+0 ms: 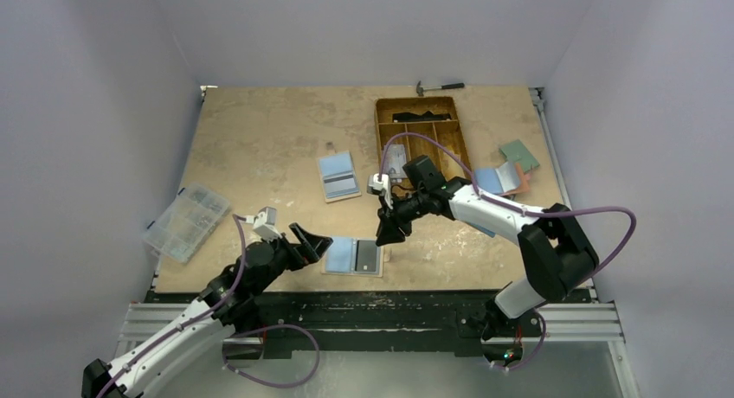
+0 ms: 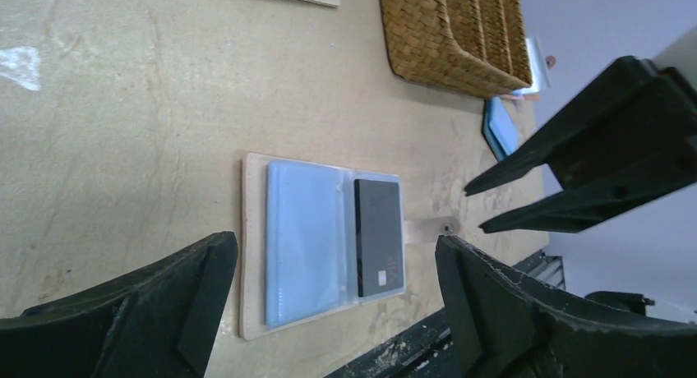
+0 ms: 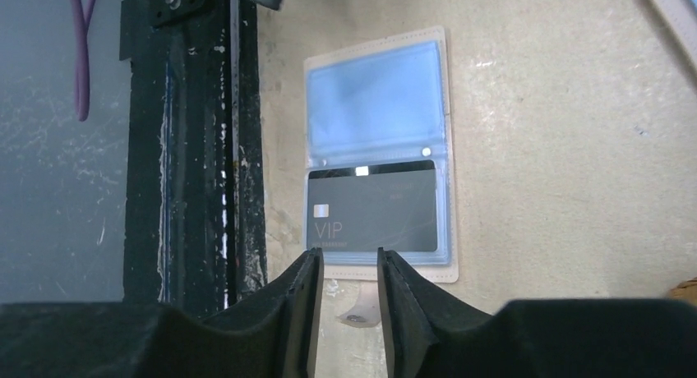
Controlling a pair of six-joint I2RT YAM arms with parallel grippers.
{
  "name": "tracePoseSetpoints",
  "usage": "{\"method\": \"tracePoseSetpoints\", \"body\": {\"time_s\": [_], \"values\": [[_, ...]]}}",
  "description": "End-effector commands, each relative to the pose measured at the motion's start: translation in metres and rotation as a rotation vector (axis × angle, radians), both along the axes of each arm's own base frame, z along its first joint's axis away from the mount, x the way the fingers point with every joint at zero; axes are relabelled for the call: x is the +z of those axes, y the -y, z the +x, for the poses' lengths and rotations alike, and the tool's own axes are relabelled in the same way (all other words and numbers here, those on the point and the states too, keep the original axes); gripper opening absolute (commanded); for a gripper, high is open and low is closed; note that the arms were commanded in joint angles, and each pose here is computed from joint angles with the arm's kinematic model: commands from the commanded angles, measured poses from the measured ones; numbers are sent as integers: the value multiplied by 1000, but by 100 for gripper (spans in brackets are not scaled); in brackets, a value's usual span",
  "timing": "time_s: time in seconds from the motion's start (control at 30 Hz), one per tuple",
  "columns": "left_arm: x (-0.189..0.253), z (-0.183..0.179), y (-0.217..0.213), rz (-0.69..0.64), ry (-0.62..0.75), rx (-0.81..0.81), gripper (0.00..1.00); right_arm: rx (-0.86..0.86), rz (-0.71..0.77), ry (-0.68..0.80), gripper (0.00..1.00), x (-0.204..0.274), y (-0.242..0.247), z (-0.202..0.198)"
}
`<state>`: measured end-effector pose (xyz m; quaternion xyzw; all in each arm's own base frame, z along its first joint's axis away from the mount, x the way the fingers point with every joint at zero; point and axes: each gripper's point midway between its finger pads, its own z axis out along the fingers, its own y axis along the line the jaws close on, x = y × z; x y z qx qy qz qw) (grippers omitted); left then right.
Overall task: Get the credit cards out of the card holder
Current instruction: Remove the credit card from the card holder.
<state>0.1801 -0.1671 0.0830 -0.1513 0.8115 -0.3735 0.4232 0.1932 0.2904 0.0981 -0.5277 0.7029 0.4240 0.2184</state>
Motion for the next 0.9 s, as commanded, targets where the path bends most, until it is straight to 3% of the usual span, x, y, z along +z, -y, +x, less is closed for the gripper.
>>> {"method": "tracePoseSetpoints", "body": {"time_s": [0.0,0.4,0.87], "values": [[19,-6,17,-72,62,-96,99,-10,-19,3,35,-4,-3,3],[31,2,37,-182,67,-120,96,-82,-37,-61,28,-6,-6,6],[26,-6,47,-173,77,-203,88,-128,-93,-109,27,-20,-6,12]]}}
